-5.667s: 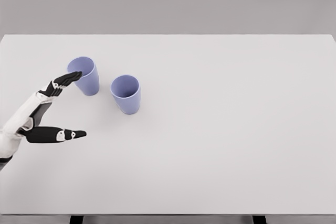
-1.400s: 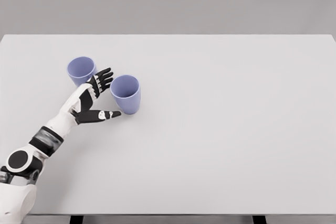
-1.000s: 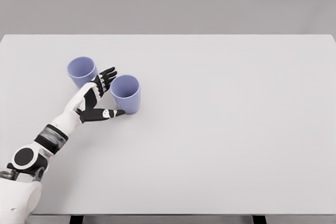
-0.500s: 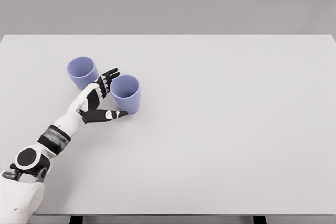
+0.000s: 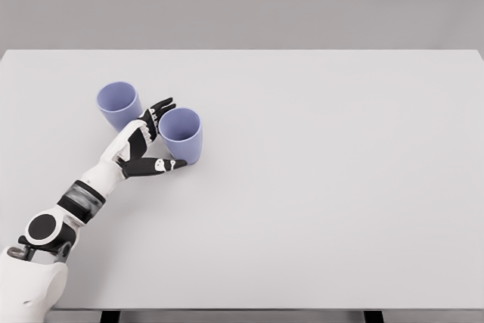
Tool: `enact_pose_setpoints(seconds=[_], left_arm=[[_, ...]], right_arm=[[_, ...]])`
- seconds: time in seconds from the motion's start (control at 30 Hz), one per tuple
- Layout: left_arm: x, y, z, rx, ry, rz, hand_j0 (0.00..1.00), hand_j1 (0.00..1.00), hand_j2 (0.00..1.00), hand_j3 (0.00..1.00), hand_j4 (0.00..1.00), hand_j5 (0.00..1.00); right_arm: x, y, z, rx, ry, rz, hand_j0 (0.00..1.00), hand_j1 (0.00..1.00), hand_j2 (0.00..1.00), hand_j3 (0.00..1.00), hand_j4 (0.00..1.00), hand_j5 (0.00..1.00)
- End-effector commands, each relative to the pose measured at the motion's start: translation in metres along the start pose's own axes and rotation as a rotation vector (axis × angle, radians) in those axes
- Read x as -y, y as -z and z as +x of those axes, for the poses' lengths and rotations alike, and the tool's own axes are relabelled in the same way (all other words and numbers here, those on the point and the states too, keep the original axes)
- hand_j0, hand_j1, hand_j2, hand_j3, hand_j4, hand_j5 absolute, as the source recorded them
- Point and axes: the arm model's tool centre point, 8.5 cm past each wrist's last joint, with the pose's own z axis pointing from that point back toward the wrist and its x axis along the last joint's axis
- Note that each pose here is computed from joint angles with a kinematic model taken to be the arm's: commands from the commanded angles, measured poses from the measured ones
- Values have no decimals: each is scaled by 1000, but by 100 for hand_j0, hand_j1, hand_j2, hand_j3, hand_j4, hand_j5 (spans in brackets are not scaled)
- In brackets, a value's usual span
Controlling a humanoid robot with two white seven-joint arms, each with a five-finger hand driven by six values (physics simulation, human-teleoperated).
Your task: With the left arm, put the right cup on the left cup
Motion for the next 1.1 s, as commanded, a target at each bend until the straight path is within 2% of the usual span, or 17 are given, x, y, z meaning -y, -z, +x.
enact_pose_setpoints(seconds=[0.0,0.5,0.9,1.07], left_arm=[[0,0,1,4,-2,-1,100,100,100,100,100,100],[1,6,4,15,0,-1,100,100,100,100,100,100],[9,12,4,20,-8,-20,100,100,100,100,100,100],[10,13,4,22,-12,-20,85,85,85,85,85,85]], right_arm=[[0,0,0,0,0,0,100,100,100,100,100,100],[0,0,0,0,0,0,100,100,100,100,100,100],[0,0,0,0,0,0,100,100,100,100,100,100],[0,0,0,0,0,0,100,100,100,100,100,100]])
